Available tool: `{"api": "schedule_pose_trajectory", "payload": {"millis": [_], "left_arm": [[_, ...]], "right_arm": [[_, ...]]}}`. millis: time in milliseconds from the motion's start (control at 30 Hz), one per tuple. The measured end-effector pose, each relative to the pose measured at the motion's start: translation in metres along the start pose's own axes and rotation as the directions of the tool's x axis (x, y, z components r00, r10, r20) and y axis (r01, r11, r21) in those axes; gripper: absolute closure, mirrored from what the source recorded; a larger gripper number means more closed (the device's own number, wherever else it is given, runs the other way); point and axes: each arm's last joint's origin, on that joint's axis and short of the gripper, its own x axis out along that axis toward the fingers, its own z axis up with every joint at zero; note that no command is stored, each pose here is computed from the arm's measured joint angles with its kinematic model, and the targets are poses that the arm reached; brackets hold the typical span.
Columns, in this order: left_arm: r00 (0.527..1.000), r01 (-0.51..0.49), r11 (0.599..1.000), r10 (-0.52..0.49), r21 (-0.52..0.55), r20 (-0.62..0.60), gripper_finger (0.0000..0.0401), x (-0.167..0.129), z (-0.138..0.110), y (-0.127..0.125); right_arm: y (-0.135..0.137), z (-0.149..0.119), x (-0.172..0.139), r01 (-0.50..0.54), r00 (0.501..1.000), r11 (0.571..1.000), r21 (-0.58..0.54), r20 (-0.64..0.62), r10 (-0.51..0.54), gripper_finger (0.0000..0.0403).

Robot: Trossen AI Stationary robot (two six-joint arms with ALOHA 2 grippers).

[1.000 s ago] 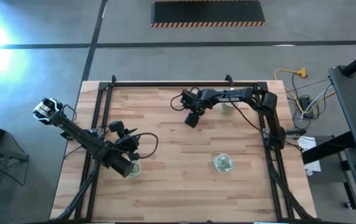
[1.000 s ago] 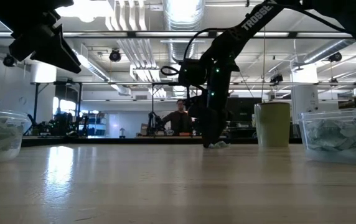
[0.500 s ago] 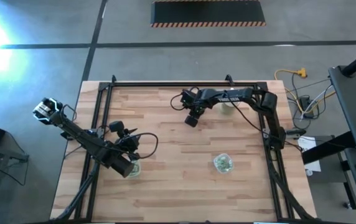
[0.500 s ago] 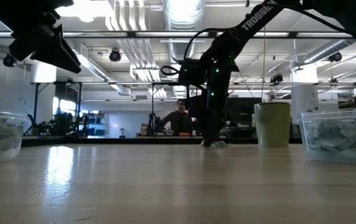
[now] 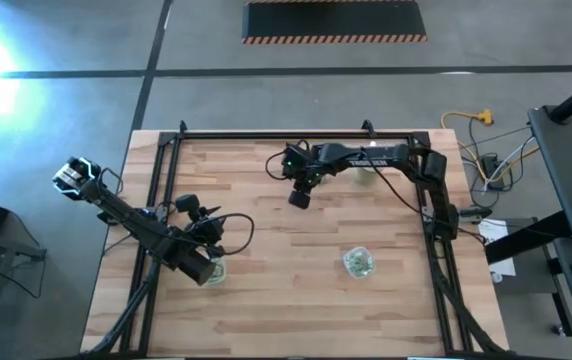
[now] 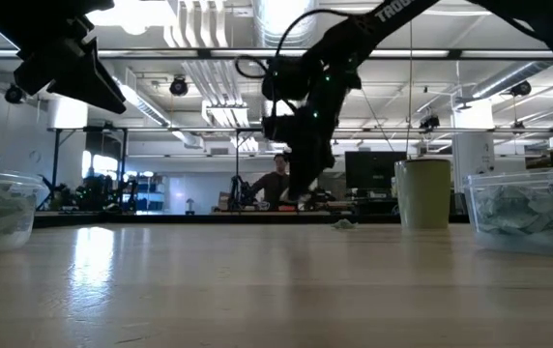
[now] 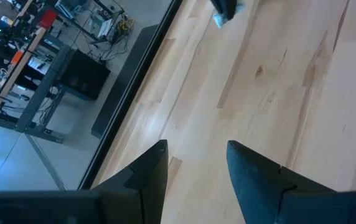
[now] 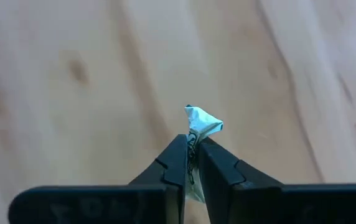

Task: Pick and place Stevia / Truvia into bins
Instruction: Put the stevia packet into the right transparent container

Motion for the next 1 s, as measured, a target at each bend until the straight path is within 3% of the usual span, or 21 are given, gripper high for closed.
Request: {"api": "schedule_pose_trajectory", "payload": {"millis": [233, 667, 1000], "left_arm": [[1.000, -0.001, 1.000, 0.001, 0.003, -0.001, 0.0253, 0.000, 0.000, 0.000], [1.000, 0.000, 1.000, 0.000, 0.000, 0.001, 0.0253, 0.000, 0.000, 0.000], [1.000, 0.002, 1.000, -0.002, -0.003, 0.001, 0.0253, 0.000, 0.000, -0.001]], "right_arm": [[0.031, 0.000, -0.040, -0.134, 0.990, 0.980, -0.149, 0.030, 0.140, 0.0376], [0.105, -0.042, -0.112, -0.221, 0.975, 0.915, -0.338, -0.092, 0.201, 0.0376], [0.161, -0.093, -0.134, -0.263, 0.955, 0.903, -0.340, -0.227, 0.193, 0.0376]]}}
